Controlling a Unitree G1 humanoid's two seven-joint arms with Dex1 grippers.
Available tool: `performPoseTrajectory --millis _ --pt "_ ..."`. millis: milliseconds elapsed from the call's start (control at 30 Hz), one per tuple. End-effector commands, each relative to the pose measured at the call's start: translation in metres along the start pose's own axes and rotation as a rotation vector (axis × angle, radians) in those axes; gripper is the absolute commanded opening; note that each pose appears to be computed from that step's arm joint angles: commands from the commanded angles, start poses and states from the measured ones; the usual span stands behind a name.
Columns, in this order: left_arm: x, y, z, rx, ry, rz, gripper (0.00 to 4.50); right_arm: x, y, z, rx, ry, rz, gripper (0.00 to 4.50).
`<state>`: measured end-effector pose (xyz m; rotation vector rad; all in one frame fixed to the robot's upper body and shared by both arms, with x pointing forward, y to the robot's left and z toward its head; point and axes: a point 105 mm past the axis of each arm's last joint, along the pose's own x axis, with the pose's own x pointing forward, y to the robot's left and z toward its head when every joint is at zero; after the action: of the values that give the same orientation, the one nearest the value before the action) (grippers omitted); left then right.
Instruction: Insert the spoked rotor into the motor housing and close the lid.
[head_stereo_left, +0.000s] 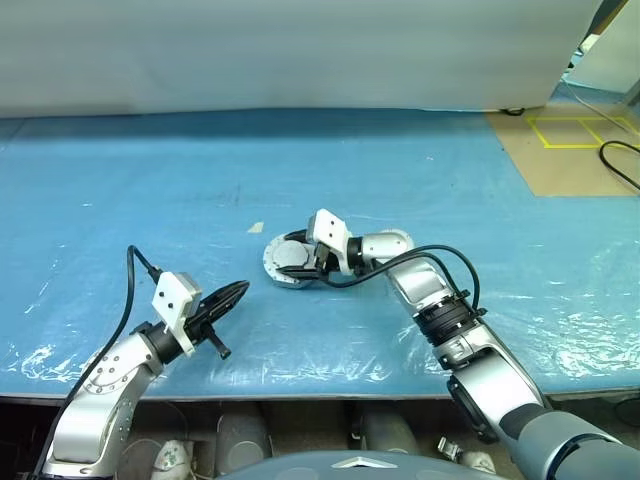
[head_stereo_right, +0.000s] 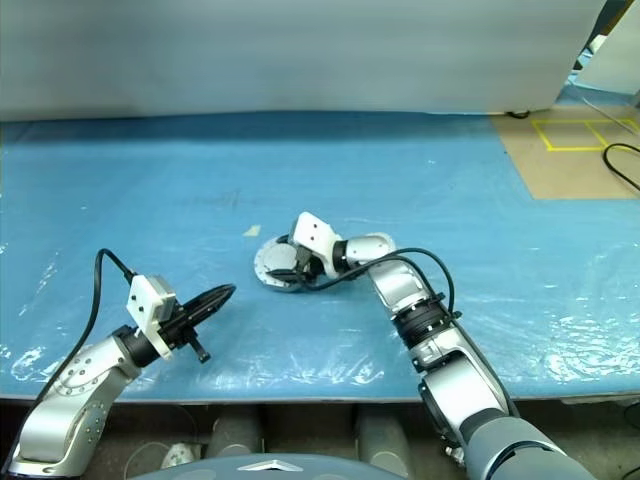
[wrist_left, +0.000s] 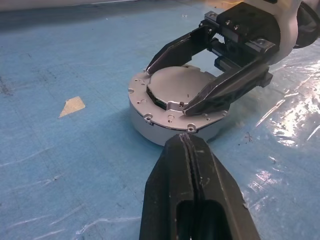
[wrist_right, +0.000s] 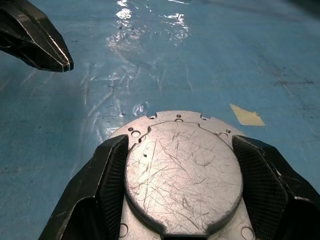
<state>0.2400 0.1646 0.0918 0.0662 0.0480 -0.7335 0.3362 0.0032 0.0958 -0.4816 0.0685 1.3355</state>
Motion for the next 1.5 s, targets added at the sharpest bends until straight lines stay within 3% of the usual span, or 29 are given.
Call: performPoseTrajectory --millis 33,667,833,1200,1500 --pt "0.000 -0.002 0.013 0.043 -0.038 -0.014 0.00 -0.006 0.005 -0.028 0.021 0.096 0.000 2.96" --pt "0.009 -0.007 0.011 0.043 -0.037 -0.044 0.00 -0.011 -0.003 -0.039 0.032 0.130 -0.016 2.96" --pt "0.026 -0.002 0.001 0.068 0.020 -0.019 0.00 -0.009 -0.002 -0.037 0.032 0.123 -0.015 2.96" --pt "0.051 0.003 0.006 0.083 -0.001 -0.011 0.00 -0.012 -0.006 -0.035 0.041 0.110 -0.043 2.96" --pt "0.065 -0.002 -0.009 0.072 0.039 0.021 0.00 -0.009 -0.007 -0.030 0.040 0.089 -0.054 2.96"
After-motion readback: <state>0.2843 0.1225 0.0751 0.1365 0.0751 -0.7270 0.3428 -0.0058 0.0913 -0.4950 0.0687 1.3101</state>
